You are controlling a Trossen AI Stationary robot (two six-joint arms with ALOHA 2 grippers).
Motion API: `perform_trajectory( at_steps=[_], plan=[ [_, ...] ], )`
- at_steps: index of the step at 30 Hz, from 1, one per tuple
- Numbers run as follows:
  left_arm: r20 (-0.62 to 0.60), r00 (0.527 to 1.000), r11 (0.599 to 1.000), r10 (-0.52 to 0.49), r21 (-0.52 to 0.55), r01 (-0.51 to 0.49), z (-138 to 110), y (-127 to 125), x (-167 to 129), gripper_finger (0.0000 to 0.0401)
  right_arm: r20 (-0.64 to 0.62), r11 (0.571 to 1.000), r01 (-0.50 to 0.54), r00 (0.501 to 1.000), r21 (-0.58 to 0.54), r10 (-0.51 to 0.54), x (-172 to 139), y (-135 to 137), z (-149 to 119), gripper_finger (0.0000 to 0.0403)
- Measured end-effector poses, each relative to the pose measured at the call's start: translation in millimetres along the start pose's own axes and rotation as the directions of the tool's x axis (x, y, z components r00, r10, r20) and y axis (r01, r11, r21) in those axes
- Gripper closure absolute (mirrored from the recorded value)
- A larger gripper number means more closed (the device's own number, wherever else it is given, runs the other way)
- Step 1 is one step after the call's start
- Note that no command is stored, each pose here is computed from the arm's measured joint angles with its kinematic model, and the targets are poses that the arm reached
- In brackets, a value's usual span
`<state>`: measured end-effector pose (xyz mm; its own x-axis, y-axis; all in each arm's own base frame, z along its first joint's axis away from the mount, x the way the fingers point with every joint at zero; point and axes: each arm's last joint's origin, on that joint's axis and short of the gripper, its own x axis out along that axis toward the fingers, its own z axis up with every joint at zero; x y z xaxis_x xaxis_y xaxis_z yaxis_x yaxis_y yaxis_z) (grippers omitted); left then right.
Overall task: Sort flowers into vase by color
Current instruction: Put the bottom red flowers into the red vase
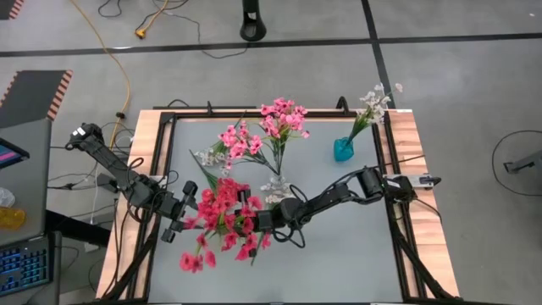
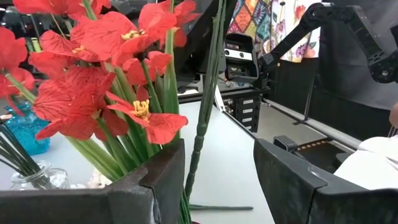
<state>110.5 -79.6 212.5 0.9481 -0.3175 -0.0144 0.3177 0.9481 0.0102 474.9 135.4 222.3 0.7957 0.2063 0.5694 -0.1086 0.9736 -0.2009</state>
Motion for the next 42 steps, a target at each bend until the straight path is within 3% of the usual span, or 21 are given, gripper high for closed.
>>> perform_trajectory(
  at_steps=[21,42],
  plan=[
    [0.0,1.0,1.0,0.024,0.001,-0.024,0.0,0.8,0.0,0.0221,-0.048,0.999,-0.044,0.998,-0.001,0.044,11.1,0.9,0.7,0.0353],
    [0.0,1.0,1.0,0.023,0.0,-0.023,0.1,0.7,0.0,0.0221,-0.278,0.997,-0.078,0.958,0.002,0.076,7.2,-0.3,-22.9,0.0342]
  ],
)
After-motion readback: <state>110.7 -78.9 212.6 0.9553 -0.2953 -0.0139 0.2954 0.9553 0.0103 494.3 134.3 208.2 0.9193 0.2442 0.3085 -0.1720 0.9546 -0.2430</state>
